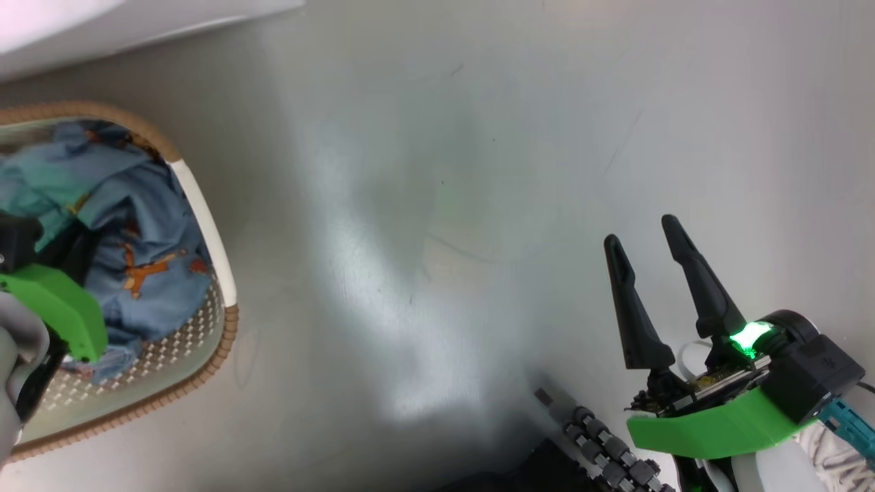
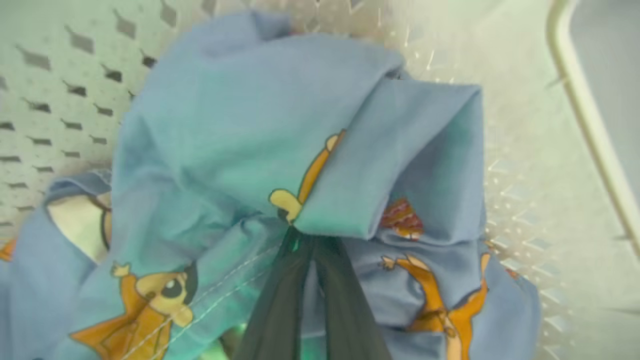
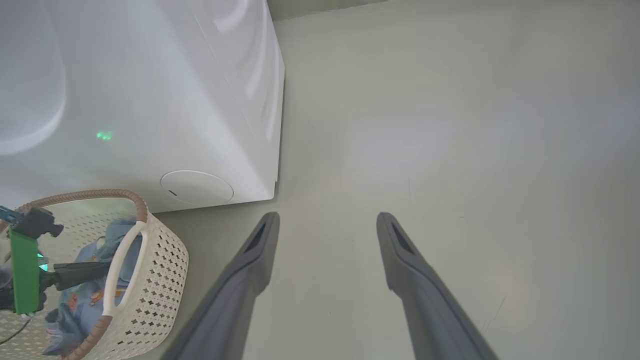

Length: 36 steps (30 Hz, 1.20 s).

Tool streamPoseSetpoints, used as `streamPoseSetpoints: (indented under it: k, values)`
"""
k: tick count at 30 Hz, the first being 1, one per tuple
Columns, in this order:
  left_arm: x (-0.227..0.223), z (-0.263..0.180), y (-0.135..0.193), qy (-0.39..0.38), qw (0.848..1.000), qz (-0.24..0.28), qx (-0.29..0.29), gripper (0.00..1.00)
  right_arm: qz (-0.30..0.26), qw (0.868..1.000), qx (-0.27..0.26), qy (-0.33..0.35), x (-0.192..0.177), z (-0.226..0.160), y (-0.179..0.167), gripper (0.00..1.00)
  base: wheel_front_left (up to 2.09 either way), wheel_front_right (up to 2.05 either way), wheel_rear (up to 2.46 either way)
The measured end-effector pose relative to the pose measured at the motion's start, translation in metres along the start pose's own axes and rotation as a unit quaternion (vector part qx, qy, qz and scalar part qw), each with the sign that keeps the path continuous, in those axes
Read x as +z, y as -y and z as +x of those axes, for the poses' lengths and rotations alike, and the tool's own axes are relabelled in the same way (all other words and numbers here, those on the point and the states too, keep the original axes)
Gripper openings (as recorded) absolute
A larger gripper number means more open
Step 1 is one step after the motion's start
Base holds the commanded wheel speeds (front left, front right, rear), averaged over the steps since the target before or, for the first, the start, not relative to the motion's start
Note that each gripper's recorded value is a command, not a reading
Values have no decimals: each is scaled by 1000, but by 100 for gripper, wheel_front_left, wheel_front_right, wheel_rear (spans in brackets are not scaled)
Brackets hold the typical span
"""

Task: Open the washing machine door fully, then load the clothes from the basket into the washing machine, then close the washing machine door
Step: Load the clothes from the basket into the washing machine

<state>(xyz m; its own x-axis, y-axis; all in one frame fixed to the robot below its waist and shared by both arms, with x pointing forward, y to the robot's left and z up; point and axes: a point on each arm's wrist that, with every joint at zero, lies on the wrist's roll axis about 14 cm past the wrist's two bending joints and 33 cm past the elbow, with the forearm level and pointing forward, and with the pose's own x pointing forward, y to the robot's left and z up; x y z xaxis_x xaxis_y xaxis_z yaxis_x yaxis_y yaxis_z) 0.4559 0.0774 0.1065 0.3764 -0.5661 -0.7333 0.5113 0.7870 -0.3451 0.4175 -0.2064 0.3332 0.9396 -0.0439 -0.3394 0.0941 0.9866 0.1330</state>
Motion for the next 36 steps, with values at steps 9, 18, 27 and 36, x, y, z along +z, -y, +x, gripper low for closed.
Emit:
streamPoseSetpoints:
  k: [9,18,27,36]
  values:
    - [53,-37,9,95,995,-35,17,0,7,999,11,36,25,1,-6,100,0,0,0]
    - [100,-86,21,193,978,-63,45,0,13,997,34,71,50,-1,-20,100,0,0,0]
    - [126,-148,20,274,953,-90,97,0,18,993,60,99,72,-7,-38,100,0,0,0]
    - [141,-201,28,335,928,-97,133,0,20,988,86,124,92,-16,-55,100,0,0,0]
